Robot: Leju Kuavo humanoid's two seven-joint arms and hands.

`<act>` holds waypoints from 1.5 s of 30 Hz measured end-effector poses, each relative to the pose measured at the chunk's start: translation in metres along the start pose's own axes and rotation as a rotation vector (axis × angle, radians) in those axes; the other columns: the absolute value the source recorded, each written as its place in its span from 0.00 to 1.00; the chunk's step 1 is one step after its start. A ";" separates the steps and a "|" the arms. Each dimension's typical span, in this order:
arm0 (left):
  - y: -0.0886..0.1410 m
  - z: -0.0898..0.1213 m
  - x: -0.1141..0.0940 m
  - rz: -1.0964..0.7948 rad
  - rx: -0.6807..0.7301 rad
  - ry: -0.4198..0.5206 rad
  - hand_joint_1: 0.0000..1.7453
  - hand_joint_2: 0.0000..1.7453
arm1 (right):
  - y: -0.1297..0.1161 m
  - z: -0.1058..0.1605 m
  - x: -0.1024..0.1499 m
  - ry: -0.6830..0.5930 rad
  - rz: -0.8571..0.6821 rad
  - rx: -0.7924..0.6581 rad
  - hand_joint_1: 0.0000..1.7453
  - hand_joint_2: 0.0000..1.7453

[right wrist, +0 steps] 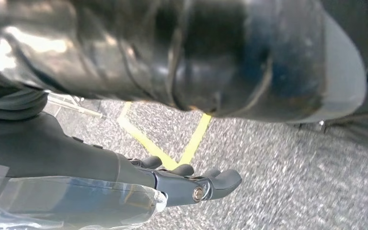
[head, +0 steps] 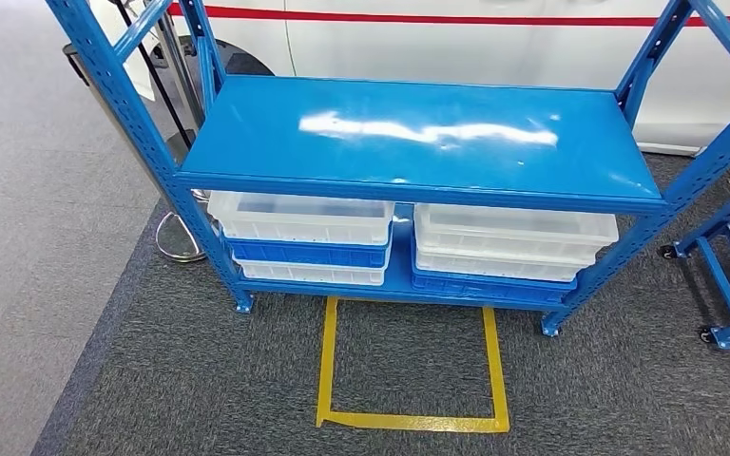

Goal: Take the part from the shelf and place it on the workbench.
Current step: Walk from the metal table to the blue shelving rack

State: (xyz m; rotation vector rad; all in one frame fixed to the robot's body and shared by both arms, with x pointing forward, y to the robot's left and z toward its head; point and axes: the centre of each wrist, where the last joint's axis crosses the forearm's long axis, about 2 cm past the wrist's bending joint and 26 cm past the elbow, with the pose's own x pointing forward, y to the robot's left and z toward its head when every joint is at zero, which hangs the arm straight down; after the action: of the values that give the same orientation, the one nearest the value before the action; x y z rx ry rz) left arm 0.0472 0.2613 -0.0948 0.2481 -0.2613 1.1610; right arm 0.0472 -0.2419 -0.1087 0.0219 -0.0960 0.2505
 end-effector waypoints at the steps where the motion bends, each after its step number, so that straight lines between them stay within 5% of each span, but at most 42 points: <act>1: 0.000 0.000 -0.001 0.000 0.001 0.000 0.00 0.00 | 0.000 0.000 0.001 -0.002 0.003 0.000 0.00 0.00; 20: -0.011 0.003 -0.003 0.080 0.088 -0.075 0.00 0.00 | 0.001 0.000 -0.002 0.006 0.041 0.008 0.00 0.00; 23: -0.011 0.003 -0.004 0.088 0.090 -0.069 0.00 0.00 | 0.001 0.000 -0.002 0.006 0.045 0.008 0.00 0.75; 24: -0.011 0.003 -0.004 0.091 0.090 -0.066 0.00 0.00 | 0.001 0.000 -0.002 0.005 0.047 0.008 0.00 0.75; 27: -0.012 0.003 -0.004 0.109 0.098 -0.050 0.00 0.00 | 0.001 0.000 -0.002 0.005 0.048 0.004 0.00 0.00; 44: -0.005 0.017 -0.009 0.119 0.150 0.007 0.00 0.00 | 0.001 0.000 -0.001 0.012 0.024 -0.023 0.00 0.00; 45: -0.007 0.018 -0.009 0.110 0.141 0.000 0.00 0.00 | 0.000 0.000 -0.001 0.011 0.024 -0.024 0.00 0.25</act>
State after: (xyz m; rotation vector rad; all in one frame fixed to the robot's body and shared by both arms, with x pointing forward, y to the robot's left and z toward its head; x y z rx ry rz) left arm 0.0490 0.2454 -0.0810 0.3618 -0.1954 1.2907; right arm 0.0466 -0.2417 -0.1087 -0.0040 -0.0887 0.2739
